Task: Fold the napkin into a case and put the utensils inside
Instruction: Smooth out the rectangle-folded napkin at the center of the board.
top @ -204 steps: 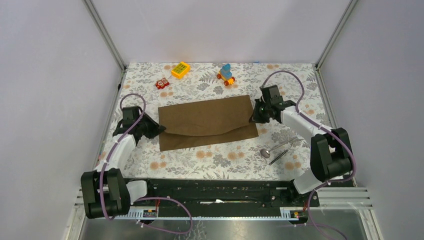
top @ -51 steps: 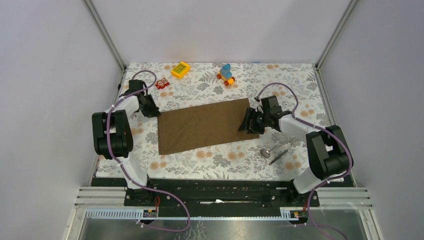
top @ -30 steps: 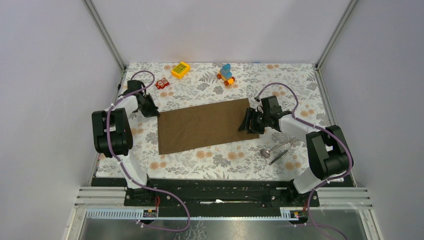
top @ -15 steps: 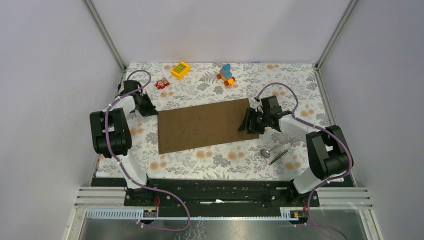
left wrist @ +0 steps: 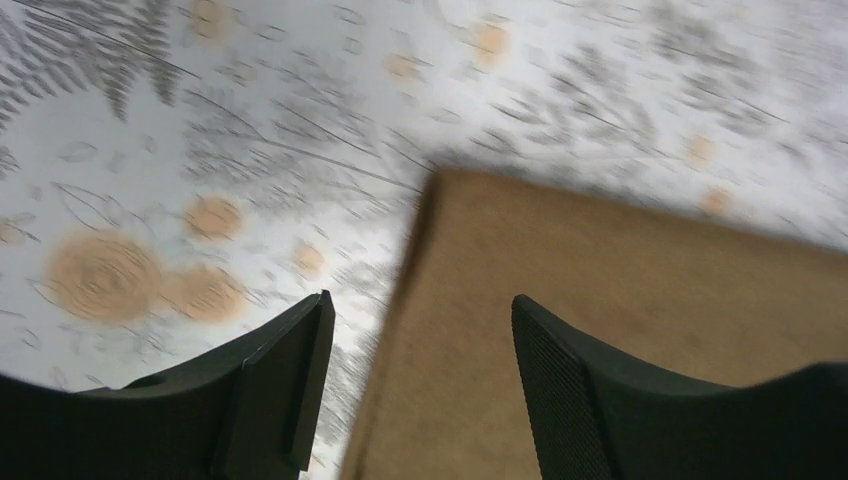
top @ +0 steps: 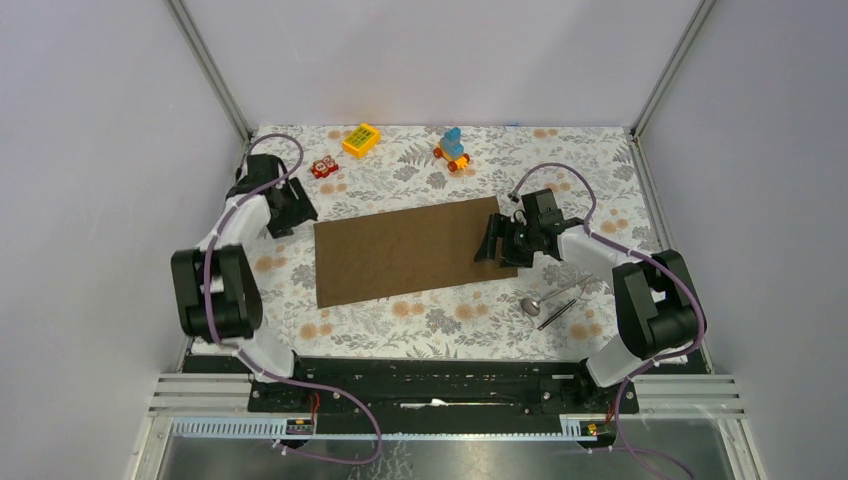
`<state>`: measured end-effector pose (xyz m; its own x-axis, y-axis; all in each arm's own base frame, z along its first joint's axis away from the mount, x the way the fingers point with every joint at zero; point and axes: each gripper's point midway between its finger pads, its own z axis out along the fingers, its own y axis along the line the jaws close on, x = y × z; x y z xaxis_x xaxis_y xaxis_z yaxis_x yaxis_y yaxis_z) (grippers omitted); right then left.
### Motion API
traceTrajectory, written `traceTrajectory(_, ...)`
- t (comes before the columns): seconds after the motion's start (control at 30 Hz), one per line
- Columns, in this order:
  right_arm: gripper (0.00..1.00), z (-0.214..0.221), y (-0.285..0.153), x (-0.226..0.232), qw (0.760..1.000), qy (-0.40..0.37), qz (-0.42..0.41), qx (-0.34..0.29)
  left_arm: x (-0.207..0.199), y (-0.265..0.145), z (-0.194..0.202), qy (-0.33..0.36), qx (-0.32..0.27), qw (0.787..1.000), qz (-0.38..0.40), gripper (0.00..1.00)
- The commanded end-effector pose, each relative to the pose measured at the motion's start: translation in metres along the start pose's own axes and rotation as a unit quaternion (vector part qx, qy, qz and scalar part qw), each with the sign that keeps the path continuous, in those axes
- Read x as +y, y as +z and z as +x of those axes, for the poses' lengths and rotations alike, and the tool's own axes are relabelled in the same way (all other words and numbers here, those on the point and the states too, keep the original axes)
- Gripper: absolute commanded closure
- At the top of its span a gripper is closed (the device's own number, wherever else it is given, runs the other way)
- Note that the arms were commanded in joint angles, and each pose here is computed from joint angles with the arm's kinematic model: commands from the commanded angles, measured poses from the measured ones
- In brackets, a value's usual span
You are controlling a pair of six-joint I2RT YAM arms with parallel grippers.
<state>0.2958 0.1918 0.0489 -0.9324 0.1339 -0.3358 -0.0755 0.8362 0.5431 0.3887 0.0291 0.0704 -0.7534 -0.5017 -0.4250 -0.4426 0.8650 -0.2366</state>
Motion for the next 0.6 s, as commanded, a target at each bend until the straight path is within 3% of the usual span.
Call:
traceTrajectory(0.0,0.14,-0.024,-0.011,0.011,0.999,-0.032,0.001,-0.016,-0.064,-0.049,0.018,0.021,-0.026,0.992,0.121,0.28)
traceTrajectory(0.1,0.01,-0.032,-0.017,0.012,0.999,-0.030,-0.002,-0.022,-0.119,-0.051,0.066,0.042,0.022,0.977,0.208,0.26)
traceTrajectory(0.27,0.00,-0.040,-0.019,-0.005,1.000,0.014,-0.011,-0.010,-0.170,-0.058,0.132,0.107,0.065,0.955,0.267,0.21)
traceTrajectory(0.43,0.18,-0.027,-0.009,-0.011,0.998,0.039,-0.046,0.027,-0.172,-0.067,0.166,0.122,0.087,0.945,0.292,0.20)
traceTrajectory(0.57,0.24,-0.016,-0.004,-0.013,0.997,0.051,-0.060,0.025,-0.145,-0.057,0.172,0.124,0.082,0.959,0.241,0.19)
